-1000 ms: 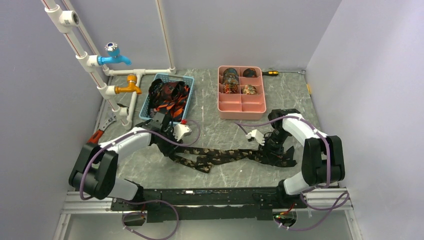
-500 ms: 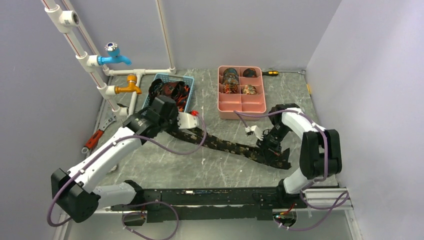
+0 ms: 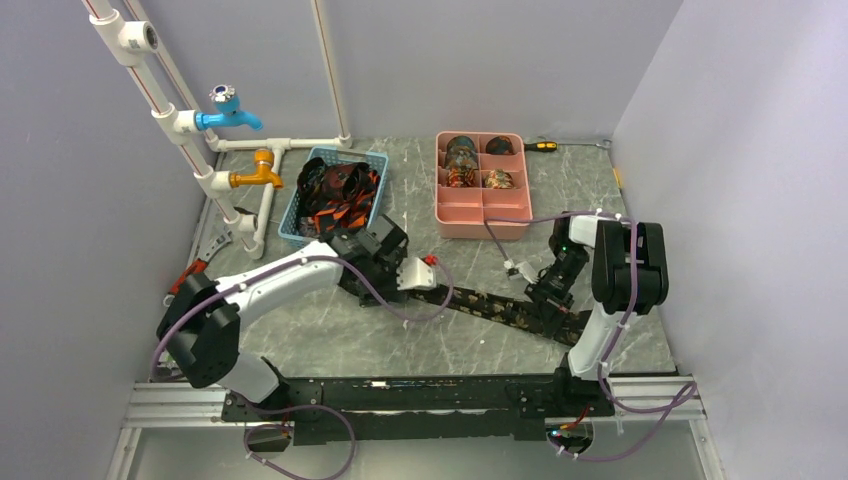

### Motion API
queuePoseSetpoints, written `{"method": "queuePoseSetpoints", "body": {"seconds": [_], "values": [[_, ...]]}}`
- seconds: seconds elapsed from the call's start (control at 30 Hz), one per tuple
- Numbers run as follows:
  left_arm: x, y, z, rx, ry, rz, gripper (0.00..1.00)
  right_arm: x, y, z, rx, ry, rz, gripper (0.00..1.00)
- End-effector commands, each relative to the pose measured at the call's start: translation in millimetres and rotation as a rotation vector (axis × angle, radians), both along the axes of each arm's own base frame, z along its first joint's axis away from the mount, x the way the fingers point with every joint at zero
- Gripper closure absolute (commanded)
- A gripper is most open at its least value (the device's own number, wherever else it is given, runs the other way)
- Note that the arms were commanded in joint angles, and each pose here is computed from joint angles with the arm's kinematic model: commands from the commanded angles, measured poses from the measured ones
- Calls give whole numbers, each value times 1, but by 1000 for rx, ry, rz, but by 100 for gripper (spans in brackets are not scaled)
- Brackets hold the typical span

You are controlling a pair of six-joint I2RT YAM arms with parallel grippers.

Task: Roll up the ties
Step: Flatten out the tie at the center of the board.

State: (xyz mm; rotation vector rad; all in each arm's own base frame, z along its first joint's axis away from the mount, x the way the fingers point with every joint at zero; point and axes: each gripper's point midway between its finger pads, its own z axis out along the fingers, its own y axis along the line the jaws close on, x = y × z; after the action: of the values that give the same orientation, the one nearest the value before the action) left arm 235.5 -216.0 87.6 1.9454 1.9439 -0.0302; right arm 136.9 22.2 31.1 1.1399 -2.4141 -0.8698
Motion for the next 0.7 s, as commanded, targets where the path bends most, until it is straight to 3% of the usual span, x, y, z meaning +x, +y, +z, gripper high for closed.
{"method": "queuePoseSetpoints", "body": {"seconds": [0.0, 0.13, 0.27, 0.37, 0.47, 0.6, 0.67], "values": [[4, -5, 37, -227, 65, -17, 25, 15, -18, -8, -40, -36, 25, 85], [5, 13, 15, -169, 68, -126, 22, 32, -19, -8, -40, -58, -21, 58], [15, 20, -9, -106, 11, -197, 19, 47, -28, -12, -92, -115, -35, 55], [26, 24, -27, -58, -3, -209, 22, 51, -35, -16, -135, -153, -36, 59], [32, 31, -47, 3, 5, -203, 30, 48, -39, -21, -163, -156, -28, 69], [0, 53, -69, 87, 135, -259, 61, 41, -44, -28, -184, -164, -4, 83], [-33, 66, -69, 90, 239, -298, 72, 38, -46, -30, -186, -162, 10, 89]]}}
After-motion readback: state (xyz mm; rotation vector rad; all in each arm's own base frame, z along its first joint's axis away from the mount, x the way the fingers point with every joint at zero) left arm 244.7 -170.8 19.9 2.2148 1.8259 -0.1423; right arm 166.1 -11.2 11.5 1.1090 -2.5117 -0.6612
